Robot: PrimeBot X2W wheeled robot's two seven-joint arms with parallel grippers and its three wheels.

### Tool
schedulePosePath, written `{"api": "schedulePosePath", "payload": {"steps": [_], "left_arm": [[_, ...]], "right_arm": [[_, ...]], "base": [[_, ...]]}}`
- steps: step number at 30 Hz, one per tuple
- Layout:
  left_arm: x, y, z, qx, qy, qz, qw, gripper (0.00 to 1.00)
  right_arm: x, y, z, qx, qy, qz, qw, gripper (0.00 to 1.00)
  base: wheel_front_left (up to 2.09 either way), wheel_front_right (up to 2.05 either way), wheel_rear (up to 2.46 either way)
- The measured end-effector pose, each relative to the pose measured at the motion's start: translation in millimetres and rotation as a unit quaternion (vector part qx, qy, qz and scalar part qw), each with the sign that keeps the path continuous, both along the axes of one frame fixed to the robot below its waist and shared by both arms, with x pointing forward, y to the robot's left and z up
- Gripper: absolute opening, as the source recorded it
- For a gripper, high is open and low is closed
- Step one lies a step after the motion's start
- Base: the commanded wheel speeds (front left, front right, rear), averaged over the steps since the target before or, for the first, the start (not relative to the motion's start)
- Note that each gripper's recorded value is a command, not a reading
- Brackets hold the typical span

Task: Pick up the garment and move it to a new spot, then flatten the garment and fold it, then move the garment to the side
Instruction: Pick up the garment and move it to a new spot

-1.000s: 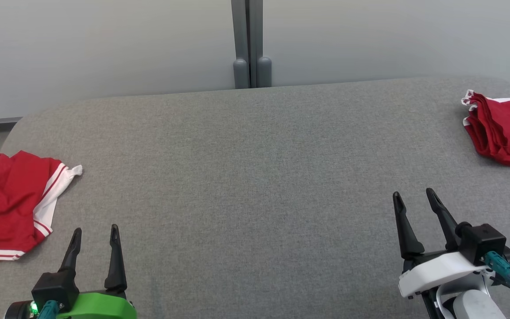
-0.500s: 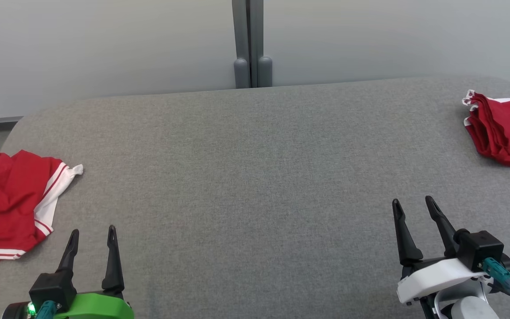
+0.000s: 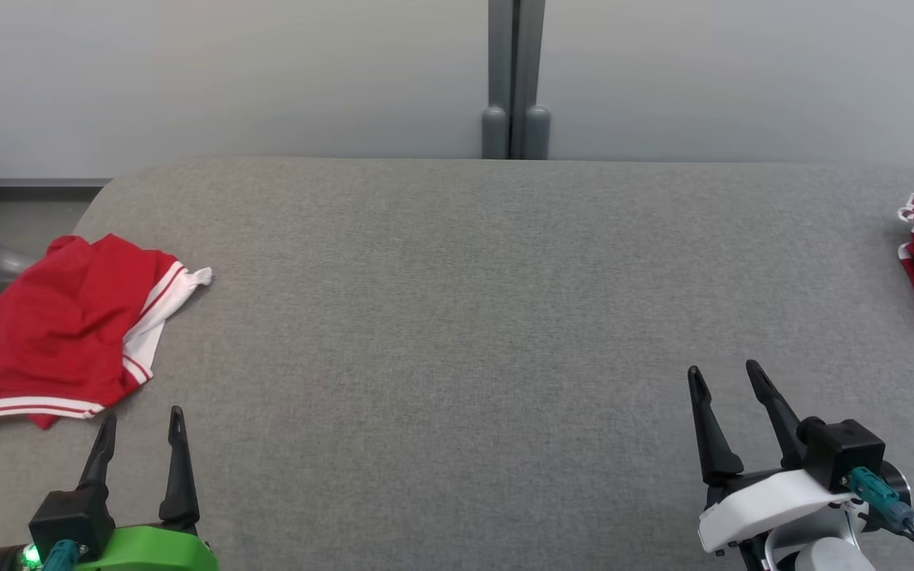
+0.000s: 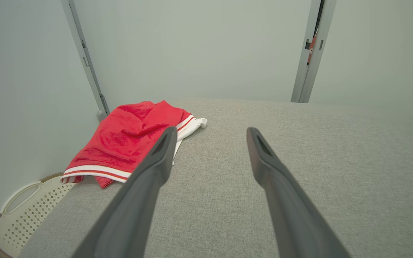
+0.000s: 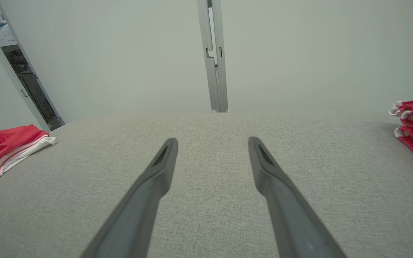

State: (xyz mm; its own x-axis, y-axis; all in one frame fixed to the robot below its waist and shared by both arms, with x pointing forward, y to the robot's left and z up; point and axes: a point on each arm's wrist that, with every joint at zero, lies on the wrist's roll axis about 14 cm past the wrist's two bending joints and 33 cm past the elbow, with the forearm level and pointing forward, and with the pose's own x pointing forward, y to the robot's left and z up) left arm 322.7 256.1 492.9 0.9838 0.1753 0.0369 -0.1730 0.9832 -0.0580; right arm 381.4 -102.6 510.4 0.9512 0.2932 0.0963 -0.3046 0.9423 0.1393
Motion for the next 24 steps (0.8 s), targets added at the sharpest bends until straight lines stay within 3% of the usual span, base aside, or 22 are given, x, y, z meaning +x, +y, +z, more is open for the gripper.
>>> {"api": "schedulePosePath", "payload": {"steps": [24], "left_arm": [[-98.9, 87.9, -4.5, -0.001, 0.012, 0.176, 0.984, 1.0]], "right_arm": [[7.6, 112.5, -8.5, -0.002, 0.015, 0.156, 0.988, 1.0]], "base": [[0.0, 0.0, 0.0]]}}
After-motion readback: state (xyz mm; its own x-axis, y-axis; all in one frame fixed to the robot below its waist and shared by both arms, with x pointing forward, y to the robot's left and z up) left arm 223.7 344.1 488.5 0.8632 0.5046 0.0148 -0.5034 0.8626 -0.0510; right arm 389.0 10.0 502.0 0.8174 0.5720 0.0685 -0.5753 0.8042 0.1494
